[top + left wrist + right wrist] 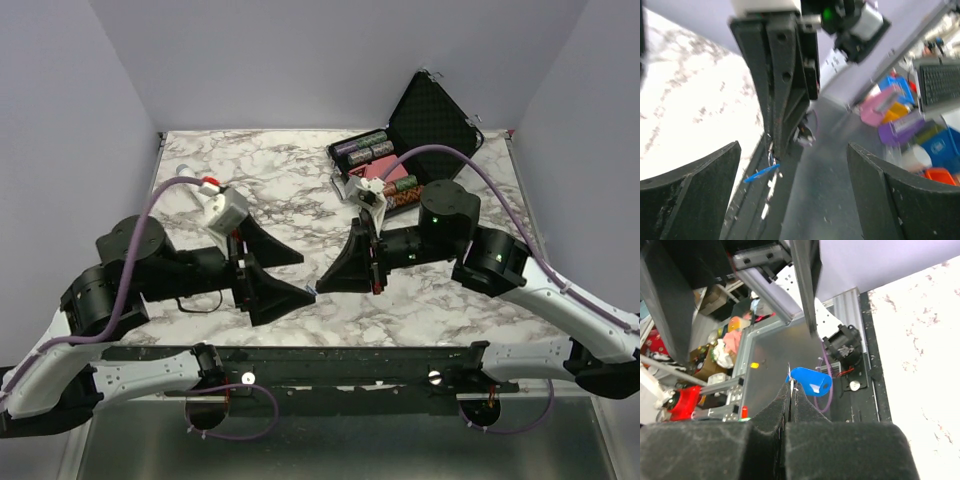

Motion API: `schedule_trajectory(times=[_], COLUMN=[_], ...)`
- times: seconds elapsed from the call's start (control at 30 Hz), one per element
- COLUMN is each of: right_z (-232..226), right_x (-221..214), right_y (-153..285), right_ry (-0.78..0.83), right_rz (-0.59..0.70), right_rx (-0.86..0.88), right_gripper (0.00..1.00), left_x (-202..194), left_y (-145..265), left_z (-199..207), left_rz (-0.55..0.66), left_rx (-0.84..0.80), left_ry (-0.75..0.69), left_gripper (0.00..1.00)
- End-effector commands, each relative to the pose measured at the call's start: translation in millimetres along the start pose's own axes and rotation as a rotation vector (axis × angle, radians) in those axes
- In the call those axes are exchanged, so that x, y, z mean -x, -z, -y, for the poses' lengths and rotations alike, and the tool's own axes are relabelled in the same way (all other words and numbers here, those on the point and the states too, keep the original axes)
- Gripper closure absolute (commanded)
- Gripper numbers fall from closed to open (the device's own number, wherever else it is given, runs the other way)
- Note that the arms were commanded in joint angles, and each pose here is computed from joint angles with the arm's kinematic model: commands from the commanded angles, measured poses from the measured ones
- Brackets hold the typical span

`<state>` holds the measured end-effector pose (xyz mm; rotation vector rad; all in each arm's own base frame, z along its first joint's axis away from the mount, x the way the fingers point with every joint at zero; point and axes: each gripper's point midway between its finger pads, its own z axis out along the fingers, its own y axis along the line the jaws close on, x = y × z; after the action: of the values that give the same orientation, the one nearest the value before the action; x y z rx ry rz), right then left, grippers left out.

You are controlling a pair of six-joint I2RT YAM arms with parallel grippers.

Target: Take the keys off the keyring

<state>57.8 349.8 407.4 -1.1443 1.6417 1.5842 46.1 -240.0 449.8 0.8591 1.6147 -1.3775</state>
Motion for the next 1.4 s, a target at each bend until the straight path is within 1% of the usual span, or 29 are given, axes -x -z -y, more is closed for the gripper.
schedule_trajectory(times=[0.0, 0.03, 0.07, 0.13, 0.2, 0.27, 0.5, 0.63, 0.8, 0.9, 0.93, 0.97, 1.07, 1.23, 1.37], right_z=[10, 8, 6, 1, -5, -9, -12, -15, -14, -13, -13, -13, -10, -10, -12], right_x=[24, 27, 31, 41, 49, 59, 70, 75, 77, 78, 78, 78, 78, 78, 81], right_y=[6, 7, 9, 11, 14, 16, 15, 17, 18, 18, 19, 20, 18, 15, 15], right_ry=[0.012, 0.013, 0.007, 0.007, 0.007, 0.019, 0.028, 0.033, 0.034, 0.030, 0.032, 0.032, 0.027, 0.024, 0.027], right_rz=[0.157, 0.181, 0.215, 0.278, 0.332, 0.380, 0.428, 0.453, 0.461, 0.465, 0.469, 0.471, 0.471, 0.468, 0.476], right_rx=[-0.084, -0.077, -0.073, -0.050, -0.030, -0.007, 0.012, 0.016, 0.012, 0.004, 0.001, 0.000, -0.007, 0.001, 0.011], right_gripper=[0.99, 0.99, 0.99, 0.99, 0.99, 0.99, 0.99, 0.99, 0.99, 0.99, 0.99, 0.99, 0.99, 0.99, 0.99], left_x=[54, 58, 62, 62, 58, 52, 50, 54, 57, 59, 65, 66, 69, 62, 60], left_y=[36, 44, 48, 56, 59, 53, 22, 13, 6, 8, 13, 14, 18, 4, -5], left_z=[-14, -17, -15, -20, -24, -30, -26, -27, -23, -23, -20, -19, -17, -12, -11], left_rz=[0.295, 0.357, 0.416, 0.530, 0.598, 0.616, 0.540, 0.558, 0.560, 0.574, 0.605, 0.609, 0.622, 0.555, 0.529], left_rx=[0.168, 0.183, 0.159, 0.147, 0.125, 0.119, 0.071, 0.053, 0.022, 0.025, 0.013, 0.012, 0.007, -0.025, -0.028], left_ry=[0.014, 0.030, 0.045, 0.077, 0.113, 0.148, 0.158, 0.172, 0.168, 0.164, 0.156, 0.147, 0.130, 0.119, 0.109], left_gripper=[0.05, 0.07, 0.10, 0.19, 0.24, 0.29, 0.34, 0.40, 0.44, 0.44, 0.44, 0.44, 0.43, 0.44, 0.49])
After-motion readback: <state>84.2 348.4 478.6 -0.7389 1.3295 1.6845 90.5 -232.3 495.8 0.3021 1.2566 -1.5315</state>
